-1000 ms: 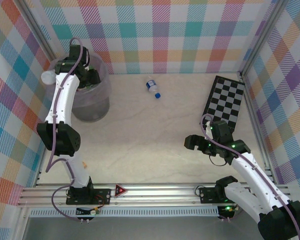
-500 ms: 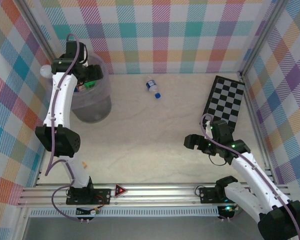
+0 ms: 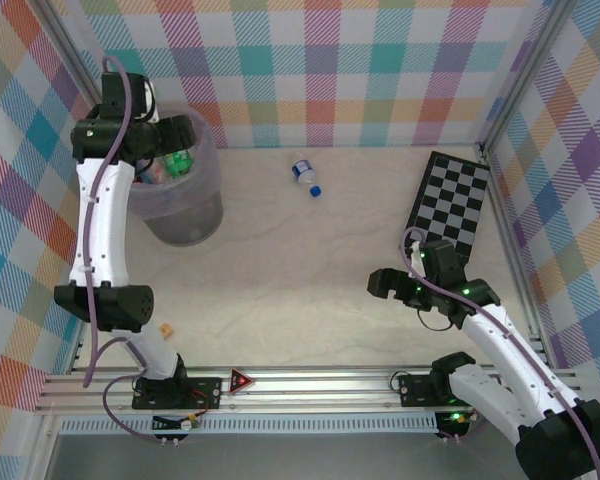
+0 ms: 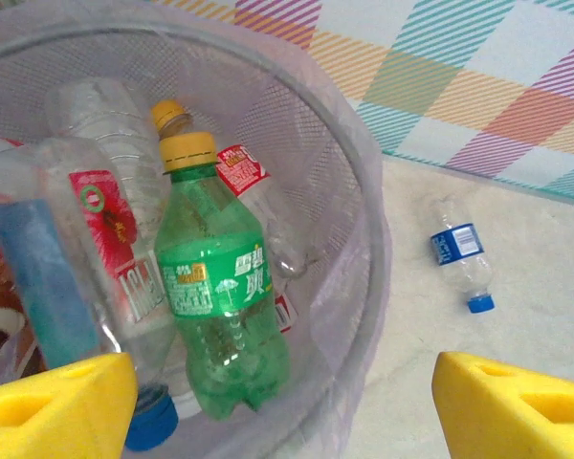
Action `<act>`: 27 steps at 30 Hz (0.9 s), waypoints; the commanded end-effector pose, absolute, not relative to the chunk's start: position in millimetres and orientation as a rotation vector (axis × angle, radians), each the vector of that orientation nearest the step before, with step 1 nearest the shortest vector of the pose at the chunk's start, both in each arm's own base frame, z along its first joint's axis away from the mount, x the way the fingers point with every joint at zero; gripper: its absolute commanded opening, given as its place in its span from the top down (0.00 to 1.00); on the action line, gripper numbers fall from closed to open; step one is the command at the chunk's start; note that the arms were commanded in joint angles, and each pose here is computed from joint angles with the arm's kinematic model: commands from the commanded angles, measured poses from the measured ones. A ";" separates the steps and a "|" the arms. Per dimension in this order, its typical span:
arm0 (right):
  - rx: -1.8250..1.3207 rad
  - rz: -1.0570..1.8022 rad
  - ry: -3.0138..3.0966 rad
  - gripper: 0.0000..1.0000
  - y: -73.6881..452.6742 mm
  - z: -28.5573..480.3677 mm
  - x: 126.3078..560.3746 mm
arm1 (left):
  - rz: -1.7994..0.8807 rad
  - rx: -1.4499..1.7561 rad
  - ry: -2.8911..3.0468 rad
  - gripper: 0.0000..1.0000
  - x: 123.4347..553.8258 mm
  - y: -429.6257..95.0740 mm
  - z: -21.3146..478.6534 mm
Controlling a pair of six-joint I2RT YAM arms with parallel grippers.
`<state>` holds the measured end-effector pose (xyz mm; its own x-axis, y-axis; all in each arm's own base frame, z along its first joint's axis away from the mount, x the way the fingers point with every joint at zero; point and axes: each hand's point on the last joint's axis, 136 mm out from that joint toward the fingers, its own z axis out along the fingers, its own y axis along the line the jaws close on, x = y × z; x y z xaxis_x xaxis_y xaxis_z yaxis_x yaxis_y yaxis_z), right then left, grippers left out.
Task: Put the plastic bottles in the bin
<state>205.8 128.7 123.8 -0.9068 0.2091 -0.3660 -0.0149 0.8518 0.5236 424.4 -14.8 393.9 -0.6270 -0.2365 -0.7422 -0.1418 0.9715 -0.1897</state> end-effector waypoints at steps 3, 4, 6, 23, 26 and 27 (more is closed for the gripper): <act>0.122 0.784 2.578 0.04 135.3 134.9 215.7 | -0.159 -0.199 2.171 0.20 390.5 -43.1 431.1; 0.124 0.785 2.577 0.04 135.4 135.3 216.4 | -0.155 -0.187 2.161 0.20 387.0 -49.6 434.7; 0.125 0.787 2.575 0.04 135.7 135.9 217.5 | -0.177 -0.154 2.141 0.20 380.3 -69.6 441.9; 0.145 0.776 2.565 0.04 130.6 138.2 209.5 | -0.302 -0.078 2.168 0.19 398.8 -187.3 382.2; 0.152 0.773 2.560 0.04 129.0 136.9 207.1 | -0.311 -0.081 2.204 0.19 412.6 -204.0 359.5; 0.154 0.771 2.564 0.04 128.5 135.9 206.3 | -0.310 -0.077 2.218 0.18 417.7 -210.8 350.8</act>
